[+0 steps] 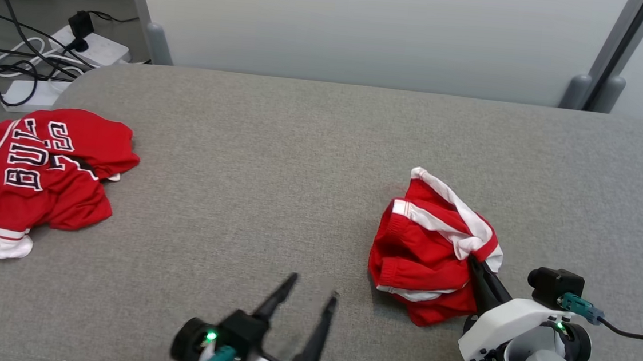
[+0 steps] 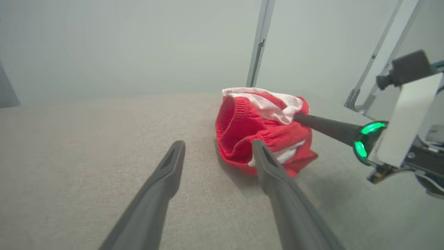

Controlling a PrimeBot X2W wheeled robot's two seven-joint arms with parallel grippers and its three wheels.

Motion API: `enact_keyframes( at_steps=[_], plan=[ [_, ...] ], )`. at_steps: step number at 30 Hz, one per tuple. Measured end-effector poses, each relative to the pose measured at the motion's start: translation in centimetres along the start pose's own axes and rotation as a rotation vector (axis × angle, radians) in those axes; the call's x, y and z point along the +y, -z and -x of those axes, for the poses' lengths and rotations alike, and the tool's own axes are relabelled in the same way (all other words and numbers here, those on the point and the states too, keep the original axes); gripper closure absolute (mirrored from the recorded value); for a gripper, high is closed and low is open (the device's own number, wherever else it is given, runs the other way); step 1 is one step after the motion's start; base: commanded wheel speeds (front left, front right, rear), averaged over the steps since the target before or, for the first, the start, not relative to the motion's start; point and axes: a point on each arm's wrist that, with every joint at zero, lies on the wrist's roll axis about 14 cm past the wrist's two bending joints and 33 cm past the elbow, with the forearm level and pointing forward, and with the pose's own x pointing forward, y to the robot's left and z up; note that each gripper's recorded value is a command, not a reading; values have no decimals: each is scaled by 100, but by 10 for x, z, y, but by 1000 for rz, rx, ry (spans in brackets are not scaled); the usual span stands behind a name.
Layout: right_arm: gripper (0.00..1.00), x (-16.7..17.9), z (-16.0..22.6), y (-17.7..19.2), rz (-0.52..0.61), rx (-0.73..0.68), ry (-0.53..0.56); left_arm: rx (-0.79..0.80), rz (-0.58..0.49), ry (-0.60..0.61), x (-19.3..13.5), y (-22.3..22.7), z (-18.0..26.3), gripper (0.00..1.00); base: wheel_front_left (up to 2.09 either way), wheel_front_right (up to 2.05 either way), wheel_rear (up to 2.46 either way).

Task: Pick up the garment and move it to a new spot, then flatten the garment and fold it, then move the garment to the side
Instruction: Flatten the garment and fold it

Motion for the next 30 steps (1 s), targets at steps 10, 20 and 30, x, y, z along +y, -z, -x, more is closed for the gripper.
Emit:
enact_keyframes(
  at_steps=[10,20,30],
  plan=[
    [100,-15,-2,2,-21,-1,33,189,-217,363,-62,56,-24,0,0,0,0],
    [100,-21,-5,-1,-12,-5,39,251,-318,444,-73,73,-40,0,0,0,0],
    [100,-22,-5,1,-8,3,36,273,-350,473,-81,81,-47,0,0,0,0]
  ],
)
